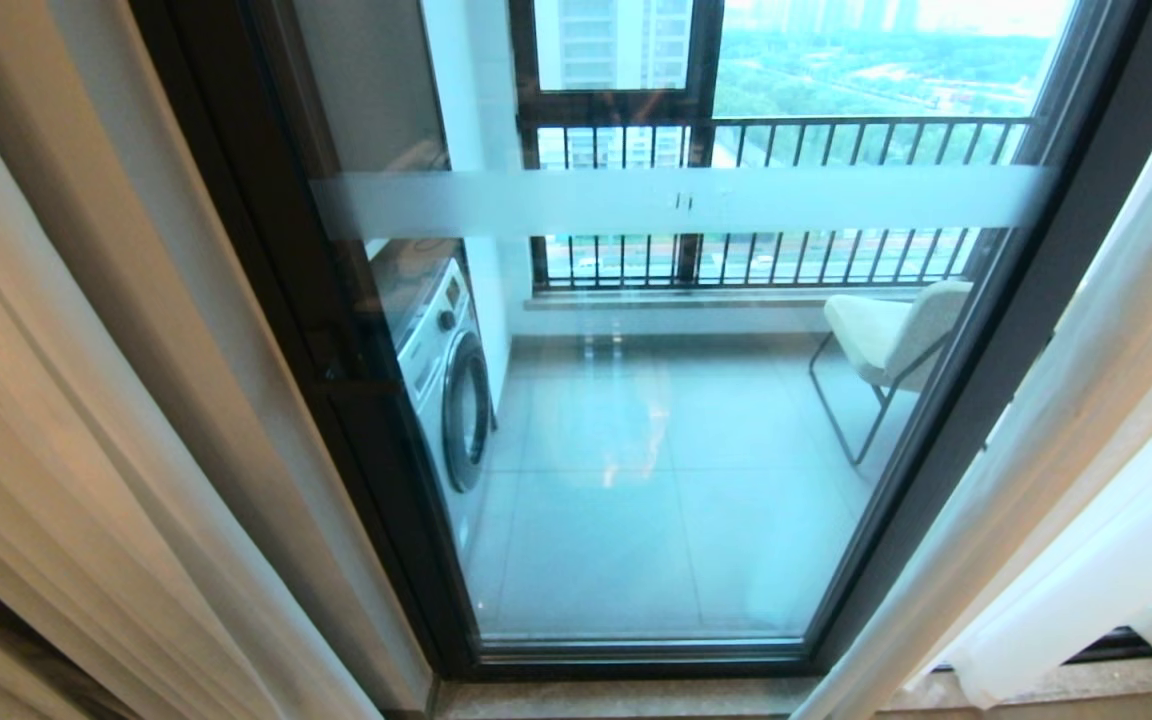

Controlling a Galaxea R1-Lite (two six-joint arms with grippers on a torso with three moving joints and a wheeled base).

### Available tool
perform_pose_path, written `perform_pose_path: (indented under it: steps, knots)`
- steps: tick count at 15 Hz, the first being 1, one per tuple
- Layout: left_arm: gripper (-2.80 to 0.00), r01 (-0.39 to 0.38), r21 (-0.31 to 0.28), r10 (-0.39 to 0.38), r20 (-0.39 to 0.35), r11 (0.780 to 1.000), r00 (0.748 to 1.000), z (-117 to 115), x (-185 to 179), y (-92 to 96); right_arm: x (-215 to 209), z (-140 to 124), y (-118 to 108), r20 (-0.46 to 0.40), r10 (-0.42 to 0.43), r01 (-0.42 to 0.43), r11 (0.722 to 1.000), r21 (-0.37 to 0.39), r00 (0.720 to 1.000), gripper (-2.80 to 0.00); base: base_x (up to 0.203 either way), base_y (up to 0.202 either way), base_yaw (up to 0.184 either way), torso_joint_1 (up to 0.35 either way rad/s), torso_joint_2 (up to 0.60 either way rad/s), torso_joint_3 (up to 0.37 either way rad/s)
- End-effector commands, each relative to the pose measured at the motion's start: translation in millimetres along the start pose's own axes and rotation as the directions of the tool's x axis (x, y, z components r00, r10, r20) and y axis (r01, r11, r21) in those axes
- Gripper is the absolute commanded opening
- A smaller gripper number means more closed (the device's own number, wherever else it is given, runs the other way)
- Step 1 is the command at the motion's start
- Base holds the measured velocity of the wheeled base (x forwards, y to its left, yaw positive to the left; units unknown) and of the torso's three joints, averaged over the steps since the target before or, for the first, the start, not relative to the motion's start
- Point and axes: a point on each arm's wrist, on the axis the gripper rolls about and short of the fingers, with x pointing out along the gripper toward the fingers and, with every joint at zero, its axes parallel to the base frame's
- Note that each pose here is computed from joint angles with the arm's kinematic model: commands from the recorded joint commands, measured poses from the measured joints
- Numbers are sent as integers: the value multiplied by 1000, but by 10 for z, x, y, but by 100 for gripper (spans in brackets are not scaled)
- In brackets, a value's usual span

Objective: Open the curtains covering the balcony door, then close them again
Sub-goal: Close the inner curtains on both sides

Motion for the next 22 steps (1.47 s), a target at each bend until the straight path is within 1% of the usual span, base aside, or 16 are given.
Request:
perform_pose_path:
  steps: [1, 2, 9, 11, 14, 16, 21, 22]
  knots:
    - [-280, 3, -3, -3, 2, 1000, 1000, -2, 1, -1, 0, 1, 0, 1, 0, 0, 1000, -1, 1000, -280, 0, 0, 0, 0, 0, 0]
    - [-280, 12, -6, -12, 3, 1000, 1000, 0, 1, -3, 0, 1, 0, 1, 0, 0, 1000, -1, 1000, -280, 0, 0, 0, 0, 0, 0]
    - [-280, 5, 6, -5, 4, 1000, 1000, -1, 2, -1, 0, 1, 0, 1, 0, 0, 1000, -1, 1000, -280, 0, 0, 0, 0, 0, 0]
    - [-280, 18, 61, -19, 11, 998, 1000, 5, 2, -4, 0, 1, 0, 1, 0, 0, 1000, -1, 1000, -280, 0, 0, 0, 0, 0, 0]
    - [-280, 28, 74, -29, 13, 997, 999, 10, 2, -6, 0, 1, 0, 1, 0, 0, 1000, -1, 1000, -280, 0, 0, 0, 0, 0, 0]
    - [-280, 31, 98, -32, 12, 995, 999, 8, 2, -7, 0, 1, 0, 1, 0, 0, 1000, -2, 1000, -280, 0, 0, 0, 0, 0, 0]
    - [-280, 24, 103, -26, 15, 994, 1000, 16, -2, -6, 0, 1, 0, 1, 0, 0, 1000, -2, 1000, -280, 0, 0, 0, 0, 0, 0]
    - [-280, 23, 101, -27, 33, 995, 999, 68, -18, -3, 0, 1, 0, 1, 0, 0, 1000, -2, 1000, -280, 0, 0, 0, 0, 0, 0]
